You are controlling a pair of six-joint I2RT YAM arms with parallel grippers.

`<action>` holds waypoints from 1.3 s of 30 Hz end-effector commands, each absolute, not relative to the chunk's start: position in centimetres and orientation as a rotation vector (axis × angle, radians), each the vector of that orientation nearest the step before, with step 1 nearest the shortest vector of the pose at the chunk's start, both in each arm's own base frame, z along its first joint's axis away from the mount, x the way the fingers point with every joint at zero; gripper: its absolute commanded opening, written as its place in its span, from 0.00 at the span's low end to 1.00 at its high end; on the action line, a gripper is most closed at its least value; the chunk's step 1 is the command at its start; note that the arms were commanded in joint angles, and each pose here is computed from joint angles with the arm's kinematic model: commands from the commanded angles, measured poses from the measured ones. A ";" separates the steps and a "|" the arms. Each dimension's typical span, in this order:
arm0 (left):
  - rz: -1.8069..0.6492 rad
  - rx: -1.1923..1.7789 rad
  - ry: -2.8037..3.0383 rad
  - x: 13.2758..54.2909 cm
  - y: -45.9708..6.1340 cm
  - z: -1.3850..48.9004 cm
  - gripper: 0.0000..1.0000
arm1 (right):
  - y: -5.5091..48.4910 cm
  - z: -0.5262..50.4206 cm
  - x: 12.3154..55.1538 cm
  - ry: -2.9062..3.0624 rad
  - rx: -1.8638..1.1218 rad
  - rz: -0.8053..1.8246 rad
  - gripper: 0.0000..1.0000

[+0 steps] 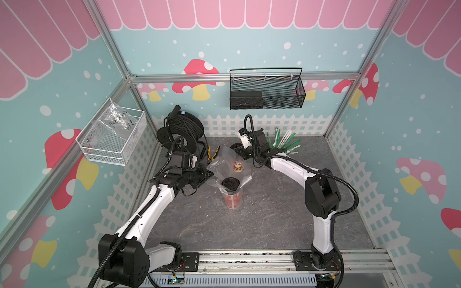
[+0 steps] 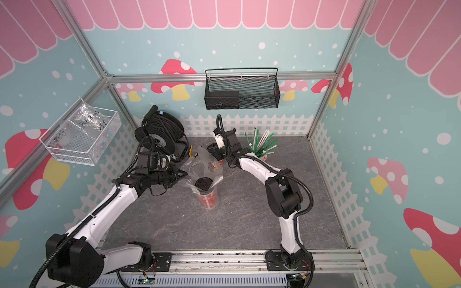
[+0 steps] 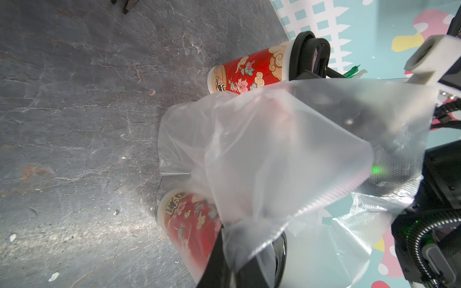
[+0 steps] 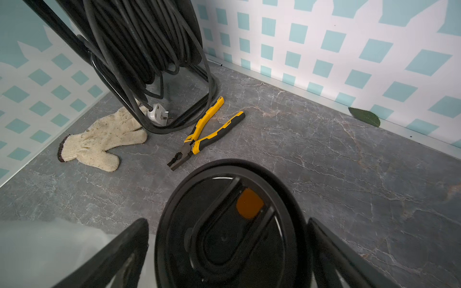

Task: Pack milk tea into plastic carrier bags
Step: Pick up the milk tea cup at the center of the board.

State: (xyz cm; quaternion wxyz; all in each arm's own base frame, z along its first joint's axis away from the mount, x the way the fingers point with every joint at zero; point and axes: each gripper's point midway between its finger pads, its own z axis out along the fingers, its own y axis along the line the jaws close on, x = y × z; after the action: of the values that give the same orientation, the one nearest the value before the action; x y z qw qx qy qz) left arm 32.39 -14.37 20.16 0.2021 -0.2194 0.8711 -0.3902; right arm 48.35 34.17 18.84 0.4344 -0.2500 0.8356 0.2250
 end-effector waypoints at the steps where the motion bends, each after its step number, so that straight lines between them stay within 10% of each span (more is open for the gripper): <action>1: -1.103 -0.584 2.412 32.8 -14.3 21.2 0.09 | 34.8 17.9 48.6 2.086 -0.649 0.546 1.00; 17: -1.101 -0.590 2.416 32.9 -14.2 21.0 0.09 | 34.6 21.5 48.1 2.013 -0.638 0.524 0.86; 39: -1.146 -0.604 2.389 33.8 -14.5 21.4 0.08 | 32.8 45.4 32.5 1.477 -0.744 0.645 0.81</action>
State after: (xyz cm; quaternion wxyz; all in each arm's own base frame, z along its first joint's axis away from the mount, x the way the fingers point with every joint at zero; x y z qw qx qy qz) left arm 32.95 -14.44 19.93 0.1961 -0.2205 0.8681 -0.3991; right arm 33.55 31.45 45.85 0.6369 -0.2963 0.6571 0.2737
